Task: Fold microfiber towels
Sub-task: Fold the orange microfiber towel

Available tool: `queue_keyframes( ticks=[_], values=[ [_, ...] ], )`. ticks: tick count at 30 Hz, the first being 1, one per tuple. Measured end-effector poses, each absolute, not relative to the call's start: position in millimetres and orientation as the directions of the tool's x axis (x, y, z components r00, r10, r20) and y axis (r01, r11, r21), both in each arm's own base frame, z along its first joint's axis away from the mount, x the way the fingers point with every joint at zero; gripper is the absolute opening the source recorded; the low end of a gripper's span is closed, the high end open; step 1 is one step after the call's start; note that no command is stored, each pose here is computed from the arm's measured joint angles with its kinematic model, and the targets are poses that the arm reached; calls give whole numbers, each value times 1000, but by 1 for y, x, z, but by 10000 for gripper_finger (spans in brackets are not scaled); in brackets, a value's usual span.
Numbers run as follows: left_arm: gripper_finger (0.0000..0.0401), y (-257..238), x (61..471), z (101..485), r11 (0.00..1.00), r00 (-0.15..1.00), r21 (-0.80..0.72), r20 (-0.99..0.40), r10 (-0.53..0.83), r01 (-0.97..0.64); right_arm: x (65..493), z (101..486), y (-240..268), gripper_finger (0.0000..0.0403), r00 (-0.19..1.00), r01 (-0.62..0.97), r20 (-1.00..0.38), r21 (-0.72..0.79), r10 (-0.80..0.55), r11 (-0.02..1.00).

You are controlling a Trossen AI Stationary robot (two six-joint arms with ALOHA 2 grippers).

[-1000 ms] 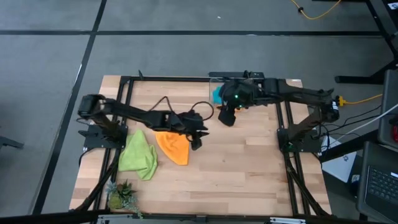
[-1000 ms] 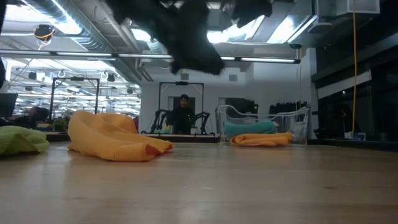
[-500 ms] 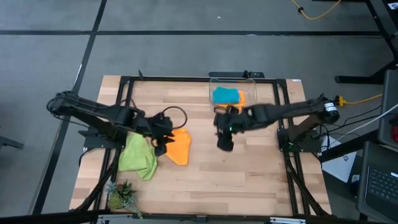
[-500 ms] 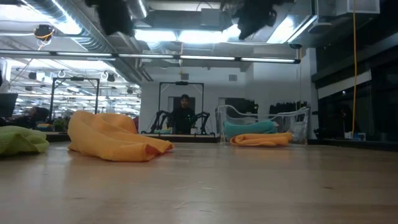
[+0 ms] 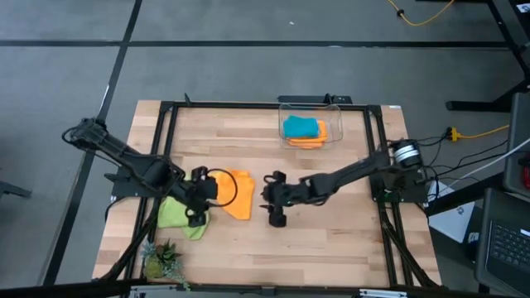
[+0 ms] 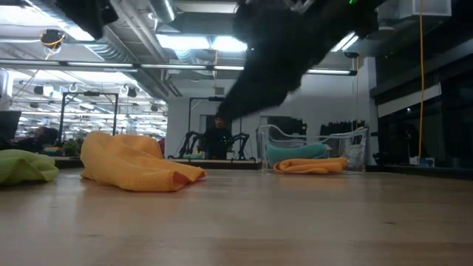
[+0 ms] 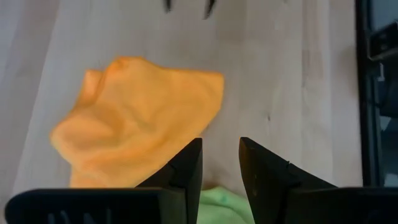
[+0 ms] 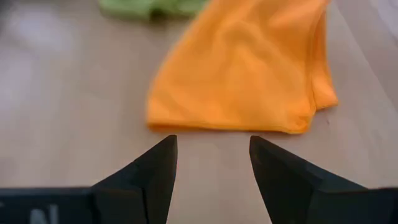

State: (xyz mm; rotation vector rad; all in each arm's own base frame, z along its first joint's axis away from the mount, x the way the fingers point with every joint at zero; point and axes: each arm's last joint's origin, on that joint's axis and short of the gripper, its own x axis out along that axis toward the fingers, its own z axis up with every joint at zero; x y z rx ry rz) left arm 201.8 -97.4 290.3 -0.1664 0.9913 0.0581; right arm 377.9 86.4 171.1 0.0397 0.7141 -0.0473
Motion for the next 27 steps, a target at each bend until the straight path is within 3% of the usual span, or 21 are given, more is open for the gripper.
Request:
queue_keyframes(
  ticks=[7,13,20,27],
  values=[
    [99,-107,197,291,993,577,-52,-817,19,-106,404,133,76,204,701,-20,-679,-321,-216,947],
    [99,-107,197,291,992,588,-29,-807,47,-119,411,122,54,204,668,-143,-652,-587,-360,797],
    [99,-107,197,291,992,592,-26,-804,51,-122,415,115,43,204,670,-334,-686,-618,-282,711],
    [99,-105,198,292,988,617,12,-780,106,-155,423,115,47,204,740,-319,-618,-671,-267,669]
  ],
)
